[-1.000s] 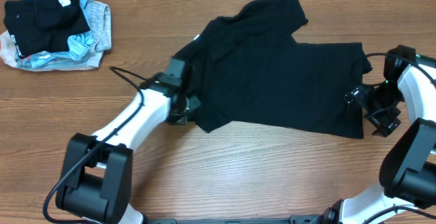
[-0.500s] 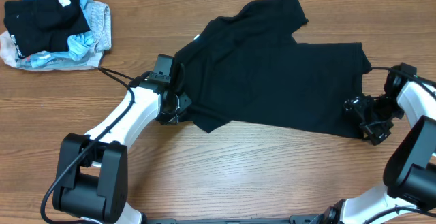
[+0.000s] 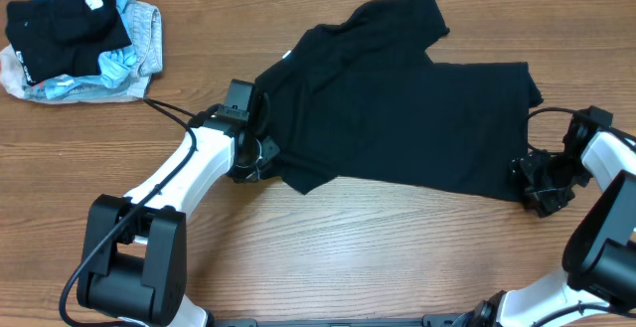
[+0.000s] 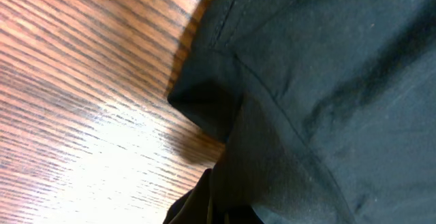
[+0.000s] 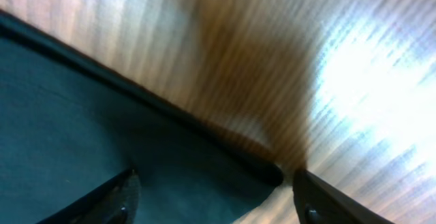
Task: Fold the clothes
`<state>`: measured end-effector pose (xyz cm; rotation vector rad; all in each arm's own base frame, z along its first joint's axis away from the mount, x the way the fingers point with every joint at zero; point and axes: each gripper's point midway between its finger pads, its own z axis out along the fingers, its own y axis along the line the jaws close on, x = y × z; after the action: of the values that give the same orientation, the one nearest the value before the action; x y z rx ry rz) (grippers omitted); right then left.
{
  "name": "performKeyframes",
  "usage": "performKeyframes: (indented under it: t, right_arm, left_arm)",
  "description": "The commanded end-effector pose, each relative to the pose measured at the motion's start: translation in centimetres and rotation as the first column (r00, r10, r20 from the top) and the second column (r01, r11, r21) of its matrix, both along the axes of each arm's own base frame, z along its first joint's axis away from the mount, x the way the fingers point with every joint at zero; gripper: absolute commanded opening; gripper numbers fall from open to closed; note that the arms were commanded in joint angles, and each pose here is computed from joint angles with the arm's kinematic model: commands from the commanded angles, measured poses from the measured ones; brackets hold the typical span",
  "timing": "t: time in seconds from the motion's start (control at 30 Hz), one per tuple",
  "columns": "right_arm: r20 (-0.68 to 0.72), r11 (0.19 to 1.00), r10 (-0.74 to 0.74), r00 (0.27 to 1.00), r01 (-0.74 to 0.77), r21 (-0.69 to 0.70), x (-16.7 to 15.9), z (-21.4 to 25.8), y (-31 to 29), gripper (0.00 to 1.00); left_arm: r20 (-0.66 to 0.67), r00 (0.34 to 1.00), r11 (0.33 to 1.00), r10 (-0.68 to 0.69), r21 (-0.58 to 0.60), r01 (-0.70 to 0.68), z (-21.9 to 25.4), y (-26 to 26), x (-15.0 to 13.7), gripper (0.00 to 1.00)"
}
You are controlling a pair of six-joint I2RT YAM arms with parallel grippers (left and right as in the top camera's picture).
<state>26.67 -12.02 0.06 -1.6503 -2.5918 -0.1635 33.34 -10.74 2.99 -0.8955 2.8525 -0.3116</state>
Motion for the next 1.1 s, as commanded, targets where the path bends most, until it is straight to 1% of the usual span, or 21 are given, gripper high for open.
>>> performKeyframes:
  t: [0.0, 0.03, 0.1, 0.13, 0.17, 0.2, 0.27, 0.33, 0.47, 0.63, 0.8, 0.93, 1.0, 1.07]
  right_arm:
    - [-0.002, 0.999, -0.038, 0.999, 0.038, -0.008, -0.6, -0.1, 0.2, 0.69]
    - [-0.005, 0.999, -0.038, 0.999, 0.038, -0.012, -0.7, -0.1, 0.1, 0.66]
    - [-0.002, 0.999, -0.038, 0.999, 0.038, -0.014, -0.6, -0.2, 0.1, 0.57]
    - [-0.002, 0.999, -0.038, 0.999, 0.038, -0.015, -0.6, -0.2, 0.1, 0.49]
    - [-0.002, 0.999, -0.039, 0.999, 0.039, -0.015, -0.6, -0.2, 0.1, 0.43]
    - [-0.003, 0.999, -0.044, 0.999, 0.044, -0.015, -0.6, -0.1, 0.1, 0.41]
    - [-0.014, 0.998, -0.061, 0.998, 0.061, -0.028, -0.8, -0.2, -0.1, 0.4]
    - [-0.029, 0.996, -0.085, 0.996, 0.084, -0.043, -1.0, -0.1, -0.4, 0.34]
    - [-0.019, 0.995, -0.085, 0.996, 0.084, -0.046, -0.6, 0.4, -0.6, 0.05]
    - [-0.001, 0.995, -0.085, 0.996, 0.084, -0.058, 0.6, 2.1, -1.3, 0.04]
    - [0.03, 0.994, -0.08, 0.996, 0.082, -0.078, 2.2, 5.1, -2.3, 0.04]
    - [0.107, 0.992, -0.049, 0.993, 0.061, -0.112, 4.0, 10.2, -3.2, 0.04]
    - [0.162, 0.988, -0.035, 0.986, 0.058, -0.14, 4.8, 14.0, -3.6, 0.04]
    - [0.228, 0.984, -0.006, 0.974, 0.046, -0.172, 5.4, 17.8, -3.8, 0.04]
  left_arm:
    - [-0.008, 0.999, 0.999, -0.033, 0.006, 0.033, -0.3, 0.0, -0.3, 0.04]
    - [-0.008, 0.999, 0.999, -0.041, 0.008, 0.041, -0.3, 0.0, -0.3, 0.04]
    - [-0.009, 0.999, 0.999, -0.041, 0.008, 0.041, -0.3, 0.0, -0.4, 0.04]
    - [-0.008, 0.999, 0.999, -0.045, 0.009, 0.045, -0.3, 0.0, -0.4, 0.04]
    - [-0.006, 0.999, 0.999, -0.049, 0.01, 0.049, -0.3, 0.0, -0.3, 0.04]
    - [-0.006, 0.999, 0.999, -0.048, 0.014, 0.048, -0.3, 0.1, -0.3, 0.04]
    - [-0.003, 0.999, 0.999, -0.046, 0.023, 0.046, -0.3, 0.3, -0.3, 0.04]
    - [0.005, 0.999, 0.998, -0.042, 0.038, 0.042, -0.3, 0.5, -0.1, 0.04]
    - [0.021, 0.997, 0.996, -0.072, 0.052, 0.07, -0.2, 0.6, 0.2, 0.04]
    - [0.061, 0.975, 0.976, -0.215, 0.041, 0.213, 0.9, -0.3, 1.1, 0.04]
    - [0.097, 0.957, 0.962, -0.272, 0.06, 0.267, 3.3, -0.6, 2.1, 0.04]
    - [0.187, 0.915, 0.934, -0.357, 0.101, 0.344, 8.3, -0.9, 3.7, 0.04]
    - [0.27, 0.874, 0.914, -0.405, 0.14, 0.381, 12.1, -1.1, 4.7, 0.04]
    - [0.356, 0.836, 0.908, -0.418, 0.193, 0.372, 16.1, -0.8, 5.6, 0.04]
